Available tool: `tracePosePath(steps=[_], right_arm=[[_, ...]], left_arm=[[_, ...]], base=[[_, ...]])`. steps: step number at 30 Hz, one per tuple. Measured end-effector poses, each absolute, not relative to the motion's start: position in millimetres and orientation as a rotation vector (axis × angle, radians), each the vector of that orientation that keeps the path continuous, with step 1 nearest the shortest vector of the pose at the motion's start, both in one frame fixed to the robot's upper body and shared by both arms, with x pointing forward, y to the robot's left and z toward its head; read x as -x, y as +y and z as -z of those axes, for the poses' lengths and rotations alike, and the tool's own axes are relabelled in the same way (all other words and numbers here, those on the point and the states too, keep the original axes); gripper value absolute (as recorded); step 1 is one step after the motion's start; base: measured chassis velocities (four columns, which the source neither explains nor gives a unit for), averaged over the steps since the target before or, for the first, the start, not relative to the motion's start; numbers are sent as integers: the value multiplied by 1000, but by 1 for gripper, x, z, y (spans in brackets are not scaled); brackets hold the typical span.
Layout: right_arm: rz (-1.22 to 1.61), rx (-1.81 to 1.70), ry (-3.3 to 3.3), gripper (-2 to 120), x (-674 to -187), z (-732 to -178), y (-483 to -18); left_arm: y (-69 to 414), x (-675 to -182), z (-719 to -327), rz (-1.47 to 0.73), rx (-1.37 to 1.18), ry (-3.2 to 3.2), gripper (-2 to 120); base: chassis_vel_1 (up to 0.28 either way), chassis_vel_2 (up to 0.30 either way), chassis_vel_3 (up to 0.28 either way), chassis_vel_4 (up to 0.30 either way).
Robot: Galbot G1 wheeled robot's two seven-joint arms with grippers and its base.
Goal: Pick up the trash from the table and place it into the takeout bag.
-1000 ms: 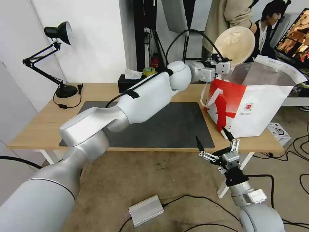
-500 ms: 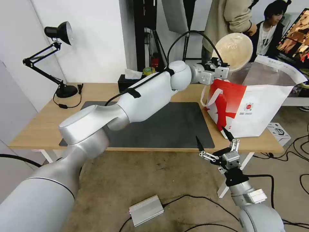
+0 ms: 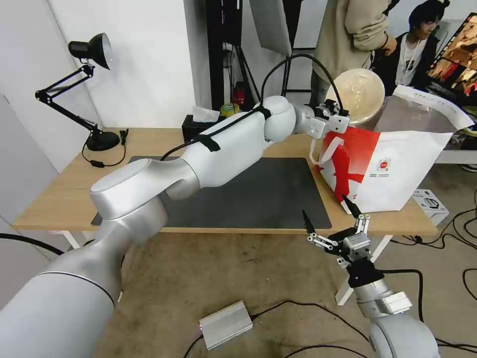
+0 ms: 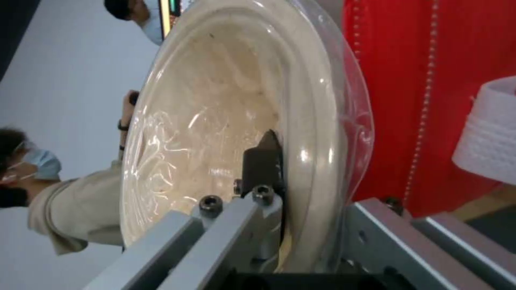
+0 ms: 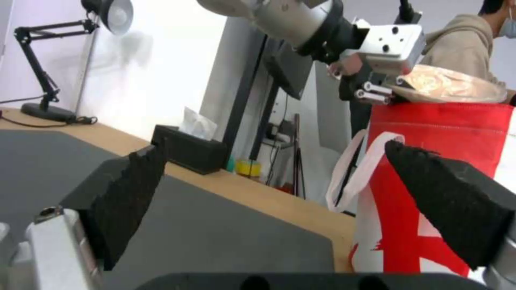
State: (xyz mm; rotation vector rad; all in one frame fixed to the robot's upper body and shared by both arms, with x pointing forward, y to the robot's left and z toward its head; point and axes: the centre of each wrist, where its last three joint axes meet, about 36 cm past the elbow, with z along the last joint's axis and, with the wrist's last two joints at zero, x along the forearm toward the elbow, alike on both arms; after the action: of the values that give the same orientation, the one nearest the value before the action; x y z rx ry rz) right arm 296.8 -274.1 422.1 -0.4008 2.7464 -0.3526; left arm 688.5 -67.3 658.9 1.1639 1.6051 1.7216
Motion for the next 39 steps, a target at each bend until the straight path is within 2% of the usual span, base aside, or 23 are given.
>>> tracePosePath(steps=[25, 36, 37, 39], right_arm=[[352, 401, 2746, 100, -297, -422, -274], [353, 401, 2746, 100, -297, -422, -274], [353, 401, 2746, 100, -297, -422, -274], [353, 401, 2746, 100, -297, -422, -274]], left_arm=[[-68, -691, -663, -1801, -1192, 1570, 1], [-69, -691, -674, -1852, -1198, 1520, 32], [-69, -692, -676, -1860, -1196, 1513, 38], [-69, -692, -677, -1865, -1196, 1508, 41]], base=[[0, 0, 0, 0], [0, 0, 0, 0], [0, 0, 0, 0], [0, 0, 0, 0]])
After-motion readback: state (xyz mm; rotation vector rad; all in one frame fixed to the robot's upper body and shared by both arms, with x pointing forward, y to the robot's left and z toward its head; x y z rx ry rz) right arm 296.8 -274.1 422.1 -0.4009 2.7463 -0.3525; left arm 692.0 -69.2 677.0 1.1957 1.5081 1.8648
